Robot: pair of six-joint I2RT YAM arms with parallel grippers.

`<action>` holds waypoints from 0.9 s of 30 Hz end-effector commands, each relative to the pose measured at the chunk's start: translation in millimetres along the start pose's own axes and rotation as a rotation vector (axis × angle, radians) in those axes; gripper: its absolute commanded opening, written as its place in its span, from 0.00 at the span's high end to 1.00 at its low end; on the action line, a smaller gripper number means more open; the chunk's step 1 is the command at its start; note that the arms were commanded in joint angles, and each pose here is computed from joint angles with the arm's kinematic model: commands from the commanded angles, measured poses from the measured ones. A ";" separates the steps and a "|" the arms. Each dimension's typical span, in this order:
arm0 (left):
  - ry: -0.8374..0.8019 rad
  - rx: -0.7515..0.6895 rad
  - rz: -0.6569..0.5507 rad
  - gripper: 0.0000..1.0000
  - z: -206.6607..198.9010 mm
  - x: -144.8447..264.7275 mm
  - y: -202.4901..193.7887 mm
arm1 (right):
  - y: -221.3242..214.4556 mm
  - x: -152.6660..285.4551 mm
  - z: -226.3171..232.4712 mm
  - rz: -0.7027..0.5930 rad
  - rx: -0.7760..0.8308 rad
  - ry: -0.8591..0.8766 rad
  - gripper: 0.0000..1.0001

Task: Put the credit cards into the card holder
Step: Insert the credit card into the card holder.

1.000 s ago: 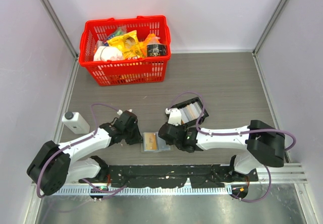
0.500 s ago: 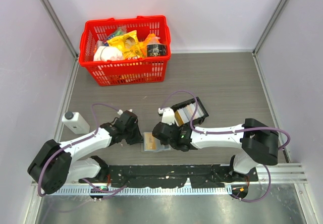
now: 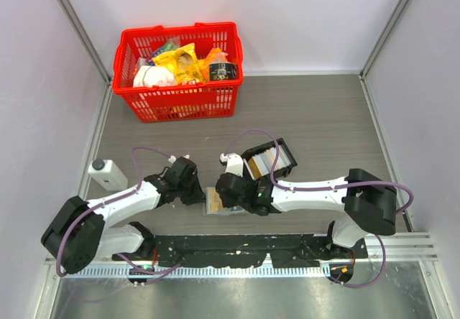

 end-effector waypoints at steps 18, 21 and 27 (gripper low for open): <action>0.061 0.011 -0.023 1.00 21.2 -8.3 -1.8 | 11.7 35.9 -65.1 -0.088 -0.104 -0.238 0.99; 0.061 0.011 -0.024 1.00 20.9 -8.7 -1.3 | 2.5 30.8 -62.6 -0.064 -0.104 -0.219 0.99; 0.057 0.009 -0.022 1.00 19.4 -8.4 -1.5 | -9.8 14.9 -60.6 -0.019 -0.077 -0.228 0.99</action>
Point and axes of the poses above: each gripper's point midway between its finger pads, its own x axis back along the fingers, its own z axis along the line the jaws close on, y = z × x, the point moved 3 cm from there along x, back along the fingers, and after that the axes turned 14 degrees about x, right-handed, at the moved point
